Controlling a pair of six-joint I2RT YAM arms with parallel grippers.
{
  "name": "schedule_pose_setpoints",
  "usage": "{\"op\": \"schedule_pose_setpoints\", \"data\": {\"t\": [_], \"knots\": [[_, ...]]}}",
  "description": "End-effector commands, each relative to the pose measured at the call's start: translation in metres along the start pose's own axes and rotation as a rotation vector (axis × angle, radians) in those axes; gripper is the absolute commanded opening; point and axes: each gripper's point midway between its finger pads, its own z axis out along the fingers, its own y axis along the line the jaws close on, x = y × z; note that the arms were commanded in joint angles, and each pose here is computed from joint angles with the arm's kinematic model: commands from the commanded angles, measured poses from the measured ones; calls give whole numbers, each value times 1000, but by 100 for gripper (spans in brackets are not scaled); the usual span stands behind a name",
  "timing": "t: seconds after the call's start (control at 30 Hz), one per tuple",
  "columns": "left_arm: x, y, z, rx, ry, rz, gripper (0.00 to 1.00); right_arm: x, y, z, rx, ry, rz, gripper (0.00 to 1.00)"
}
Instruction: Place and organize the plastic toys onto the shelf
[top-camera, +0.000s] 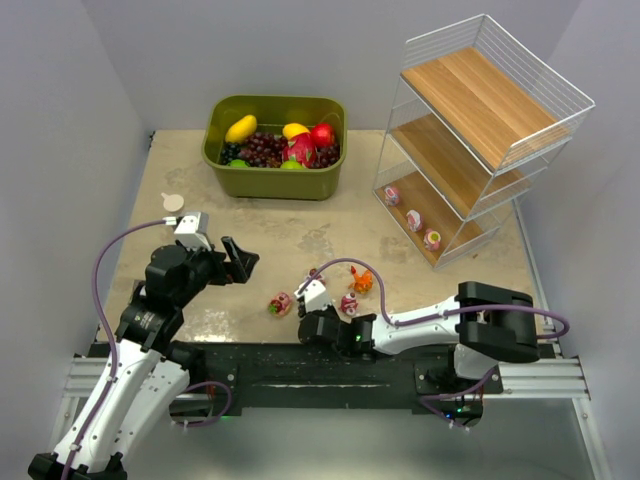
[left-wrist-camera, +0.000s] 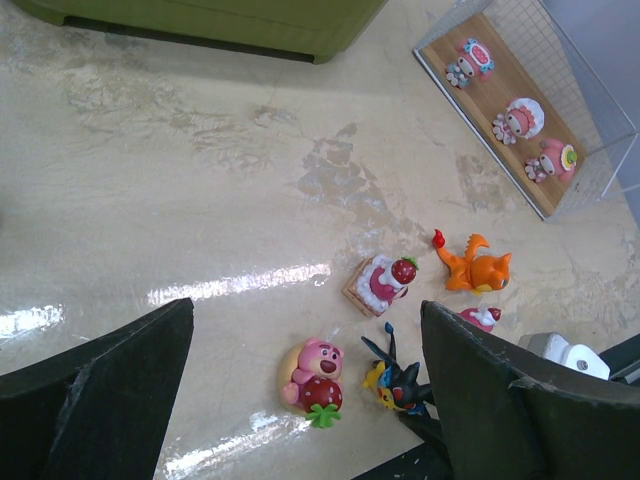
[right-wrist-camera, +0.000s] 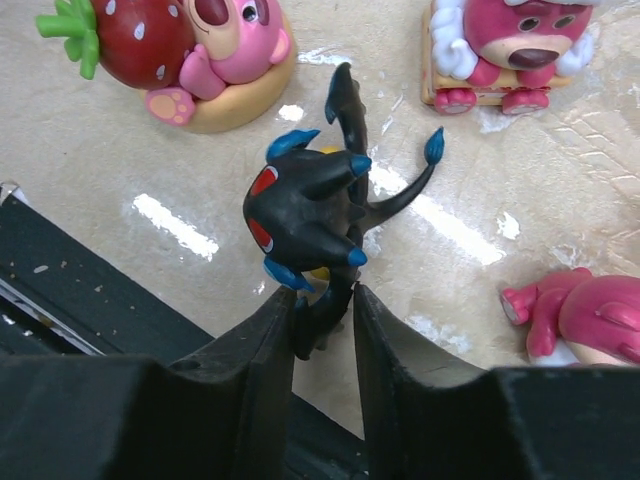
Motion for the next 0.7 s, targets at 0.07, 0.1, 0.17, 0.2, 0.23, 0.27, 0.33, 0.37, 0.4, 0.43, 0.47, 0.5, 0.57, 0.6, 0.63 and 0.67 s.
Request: {"op": "schedule_pose_setpoints", "data": {"t": [0.07, 0.1, 0.17, 0.2, 0.23, 0.27, 0.33, 0.37, 0.4, 0.43, 0.47, 0.5, 0.57, 0.6, 0.63, 0.67], "knots": [[-8, -3, 0, 8, -34, -2, 100, -23, -2, -4, 60, -65, 31, 25], [-8, -3, 0, 10, -33, -2, 100, -25, -4, -4, 70, -70, 29, 22], [-8, -3, 0, 10, -33, -1, 100, -28, -4, -6, 78, -73, 20, 18], [-8, -3, 0, 9, -35, -1, 100, -30, -5, -6, 85, -77, 17, 12], [-8, -3, 0, 9, -35, -2, 100, -32, -6, -7, 87, -80, 17, 9], [-9, -3, 0, 8, -37, -1, 100, -35, -6, -9, 89, -81, 12, 6], [-9, -3, -1, 10, -38, -2, 100, -40, -8, -12, 101, -92, 9, 0], [-9, -3, -1, 10, -37, -2, 100, -43, -11, -16, 108, -95, 4, 0], [-9, -3, -1, 10, -37, -2, 100, -44, -13, -18, 117, -97, -4, 0], [-9, -3, -1, 10, -37, -2, 99, -50, -19, -21, 141, -111, -9, 0], [-9, -3, -1, 10, -37, -2, 100, -53, -23, -25, 158, -110, -30, 0], [-9, -3, -1, 10, -37, -2, 100, -60, -26, -30, 167, -122, -30, 0], [-9, -3, -1, 10, -37, 0, 100, -72, -36, -40, 209, -145, -63, 0], [-10, -4, -1, 12, -41, 0, 100, -82, -40, -48, 216, -166, -63, 0], [-9, -3, -1, 11, -39, 0, 100, -94, -41, -54, 224, -191, -65, 0], [-10, -3, -1, 12, -41, 0, 99, -103, -50, -62, 266, -208, -115, 0]]}}
